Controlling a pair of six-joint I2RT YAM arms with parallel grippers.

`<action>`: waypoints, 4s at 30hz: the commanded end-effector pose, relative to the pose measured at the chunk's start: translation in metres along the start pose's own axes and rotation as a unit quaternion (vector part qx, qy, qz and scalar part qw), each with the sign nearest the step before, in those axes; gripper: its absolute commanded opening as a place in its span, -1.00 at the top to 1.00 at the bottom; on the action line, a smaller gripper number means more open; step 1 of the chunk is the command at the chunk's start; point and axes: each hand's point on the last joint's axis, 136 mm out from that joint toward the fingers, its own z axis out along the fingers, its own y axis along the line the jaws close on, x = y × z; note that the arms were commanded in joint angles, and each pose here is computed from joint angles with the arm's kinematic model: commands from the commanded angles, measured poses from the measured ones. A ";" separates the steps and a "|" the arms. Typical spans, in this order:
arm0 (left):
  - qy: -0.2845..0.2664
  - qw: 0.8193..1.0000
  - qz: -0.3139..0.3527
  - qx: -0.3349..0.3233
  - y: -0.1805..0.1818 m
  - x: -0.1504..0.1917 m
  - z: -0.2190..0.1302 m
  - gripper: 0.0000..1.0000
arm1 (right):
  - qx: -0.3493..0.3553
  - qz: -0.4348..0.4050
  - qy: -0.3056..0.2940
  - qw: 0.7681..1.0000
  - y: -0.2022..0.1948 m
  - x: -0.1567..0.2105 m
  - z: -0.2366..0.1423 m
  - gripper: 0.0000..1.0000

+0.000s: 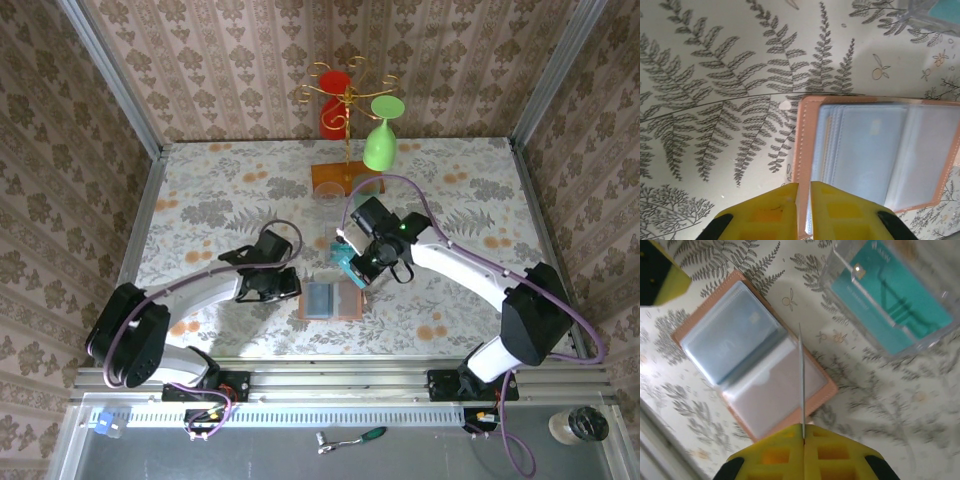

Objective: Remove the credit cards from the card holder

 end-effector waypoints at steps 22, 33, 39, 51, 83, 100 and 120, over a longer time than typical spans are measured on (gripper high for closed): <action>0.000 1.000 -0.016 -0.002 0.024 0.007 -0.006 0.68 | -0.031 -0.285 0.124 0.950 -0.053 -0.047 0.014 1.00; 0.002 1.000 -0.020 0.004 0.021 0.005 -0.003 0.68 | -0.057 -0.296 0.132 0.944 -0.061 -0.059 0.041 1.00; 0.008 1.000 -0.024 0.009 0.020 0.006 0.001 0.68 | -0.067 -0.294 0.147 0.942 -0.065 -0.056 0.056 1.00; 0.013 0.999 -0.026 0.022 0.016 0.007 0.005 0.67 | -0.060 -0.287 0.163 0.942 -0.072 -0.050 0.059 0.67; 0.039 0.999 -0.006 0.023 0.001 0.022 0.030 0.78 | -0.090 0.211 -0.084 0.970 0.015 -0.043 0.027 0.60; 0.016 1.000 0.000 0.025 -0.010 0.010 0.012 0.81 | -0.159 0.377 -0.099 0.907 0.045 -0.030 0.050 0.54; 0.037 0.998 -0.013 0.039 -0.007 0.020 0.028 0.95 | -0.191 0.414 -0.066 0.888 0.062 -0.018 0.073 0.47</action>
